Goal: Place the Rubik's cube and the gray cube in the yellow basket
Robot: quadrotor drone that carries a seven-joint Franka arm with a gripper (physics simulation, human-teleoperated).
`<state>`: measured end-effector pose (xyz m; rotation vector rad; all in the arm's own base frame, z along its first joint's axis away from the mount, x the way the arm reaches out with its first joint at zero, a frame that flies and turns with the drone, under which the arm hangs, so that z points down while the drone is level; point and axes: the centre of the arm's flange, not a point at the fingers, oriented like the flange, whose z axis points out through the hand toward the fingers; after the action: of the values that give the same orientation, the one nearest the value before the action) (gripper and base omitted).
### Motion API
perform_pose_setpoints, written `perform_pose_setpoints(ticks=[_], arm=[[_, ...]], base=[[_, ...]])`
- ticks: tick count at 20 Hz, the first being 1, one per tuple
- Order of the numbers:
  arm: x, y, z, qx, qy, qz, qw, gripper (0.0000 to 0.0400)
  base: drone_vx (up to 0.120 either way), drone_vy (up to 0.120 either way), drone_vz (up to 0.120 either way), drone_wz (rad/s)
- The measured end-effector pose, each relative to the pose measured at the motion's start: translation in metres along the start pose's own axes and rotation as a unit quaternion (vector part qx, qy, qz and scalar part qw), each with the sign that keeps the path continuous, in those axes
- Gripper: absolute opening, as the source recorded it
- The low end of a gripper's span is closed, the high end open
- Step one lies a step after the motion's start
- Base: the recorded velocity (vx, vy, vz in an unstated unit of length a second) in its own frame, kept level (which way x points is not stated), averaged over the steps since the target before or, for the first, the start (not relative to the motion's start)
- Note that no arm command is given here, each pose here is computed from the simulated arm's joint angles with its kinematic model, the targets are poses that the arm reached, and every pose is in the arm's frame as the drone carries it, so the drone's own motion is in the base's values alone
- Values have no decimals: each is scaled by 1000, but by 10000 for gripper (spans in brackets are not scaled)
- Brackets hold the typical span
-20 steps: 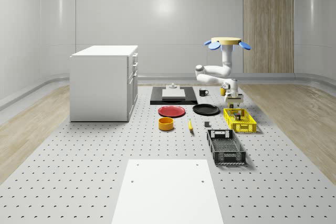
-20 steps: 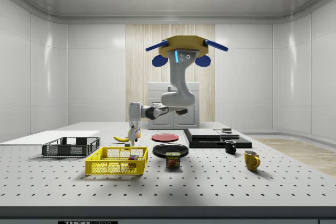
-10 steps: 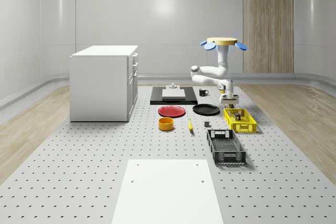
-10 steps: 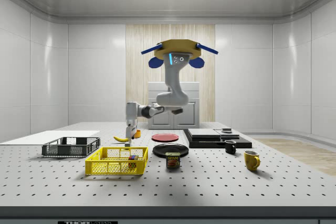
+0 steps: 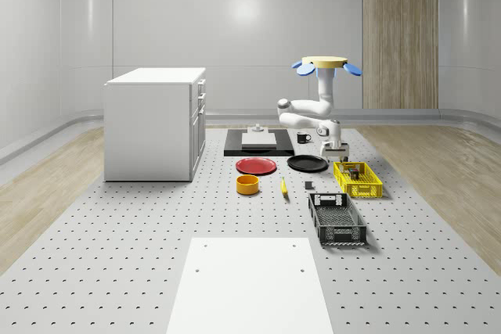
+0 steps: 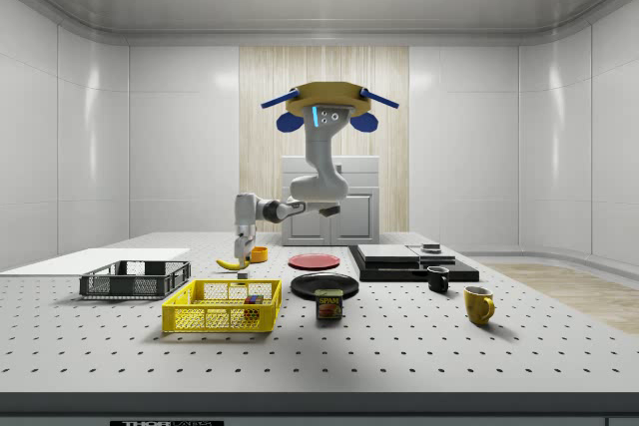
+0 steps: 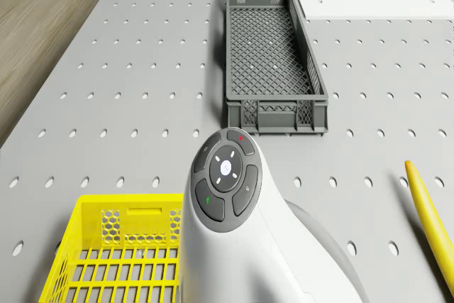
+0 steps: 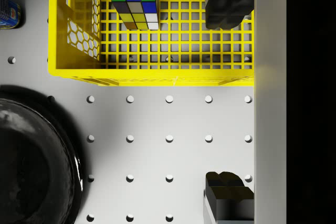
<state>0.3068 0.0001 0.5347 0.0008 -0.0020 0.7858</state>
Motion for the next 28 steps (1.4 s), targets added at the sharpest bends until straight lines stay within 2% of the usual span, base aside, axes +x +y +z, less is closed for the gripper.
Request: perform_pose_setpoints(ticks=[7,16,28], arm=[[0,0,0,0,0,0,1000,400],[0,0,0,0,0,0,1000,400],[0,0,0,0,0,0,1000,400]], base=[[114,-120,0,0],[0,-120,0,0],[0,-120,-97,0]])
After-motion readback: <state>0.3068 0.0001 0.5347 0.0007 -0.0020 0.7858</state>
